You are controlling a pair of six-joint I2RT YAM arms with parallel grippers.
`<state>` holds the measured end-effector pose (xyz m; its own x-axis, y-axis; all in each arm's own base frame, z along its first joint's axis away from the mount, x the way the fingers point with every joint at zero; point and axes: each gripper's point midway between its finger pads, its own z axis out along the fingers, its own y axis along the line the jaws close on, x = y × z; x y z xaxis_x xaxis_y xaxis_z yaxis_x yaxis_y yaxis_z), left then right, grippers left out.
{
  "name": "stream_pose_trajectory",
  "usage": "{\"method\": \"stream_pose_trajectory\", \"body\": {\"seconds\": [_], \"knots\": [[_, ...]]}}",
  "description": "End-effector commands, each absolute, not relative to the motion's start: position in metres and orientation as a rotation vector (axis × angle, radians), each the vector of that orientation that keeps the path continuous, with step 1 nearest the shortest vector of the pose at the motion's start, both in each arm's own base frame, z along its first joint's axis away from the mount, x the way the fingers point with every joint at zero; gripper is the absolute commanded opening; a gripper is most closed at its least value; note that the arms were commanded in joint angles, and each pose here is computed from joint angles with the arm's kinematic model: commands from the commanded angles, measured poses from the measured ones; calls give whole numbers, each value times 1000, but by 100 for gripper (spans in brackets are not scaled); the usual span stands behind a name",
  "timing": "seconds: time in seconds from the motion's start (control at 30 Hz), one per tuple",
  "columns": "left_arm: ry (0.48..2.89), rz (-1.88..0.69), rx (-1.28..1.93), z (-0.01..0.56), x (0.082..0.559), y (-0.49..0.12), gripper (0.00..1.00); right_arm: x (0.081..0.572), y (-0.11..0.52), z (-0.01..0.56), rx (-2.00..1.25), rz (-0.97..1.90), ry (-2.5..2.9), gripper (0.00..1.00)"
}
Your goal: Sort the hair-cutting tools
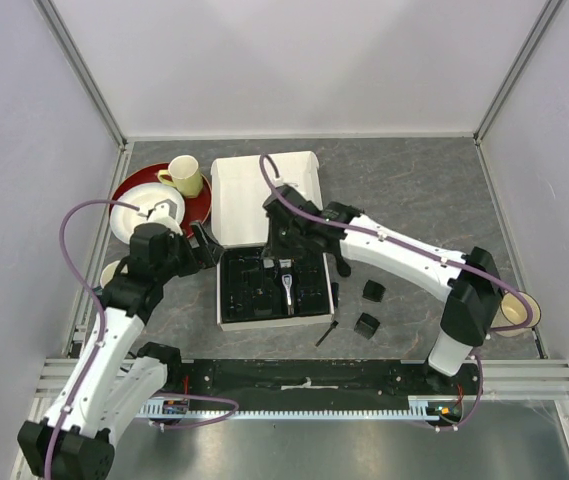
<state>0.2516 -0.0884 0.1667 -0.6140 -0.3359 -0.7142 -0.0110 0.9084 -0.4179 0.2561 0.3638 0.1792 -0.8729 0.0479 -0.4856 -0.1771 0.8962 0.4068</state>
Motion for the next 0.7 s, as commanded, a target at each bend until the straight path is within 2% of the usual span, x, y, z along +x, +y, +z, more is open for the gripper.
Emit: {"method": "stream_pose_trajectory", "body": {"seconds": [0.0, 0.13, 0.3, 0.47, 0.67], "knots": [[2167, -536, -195, 173, 236, -95, 90, 238, 420, 201, -88, 896, 2473, 11], [2148, -513, -221, 178, 231, -88, 90, 212, 449, 189, -145, 967, 2502, 11], [2200, -498, -226, 169, 227, -88, 89, 188, 462, 168, -239, 910, 2508, 12], [2166, -445, -277, 173, 223, -80, 89, 185, 447, 143, -180, 826, 2508, 11], [2146, -378, -305, 174, 225, -70, 88, 183, 448, 126, -209, 855, 2437, 12]]}}
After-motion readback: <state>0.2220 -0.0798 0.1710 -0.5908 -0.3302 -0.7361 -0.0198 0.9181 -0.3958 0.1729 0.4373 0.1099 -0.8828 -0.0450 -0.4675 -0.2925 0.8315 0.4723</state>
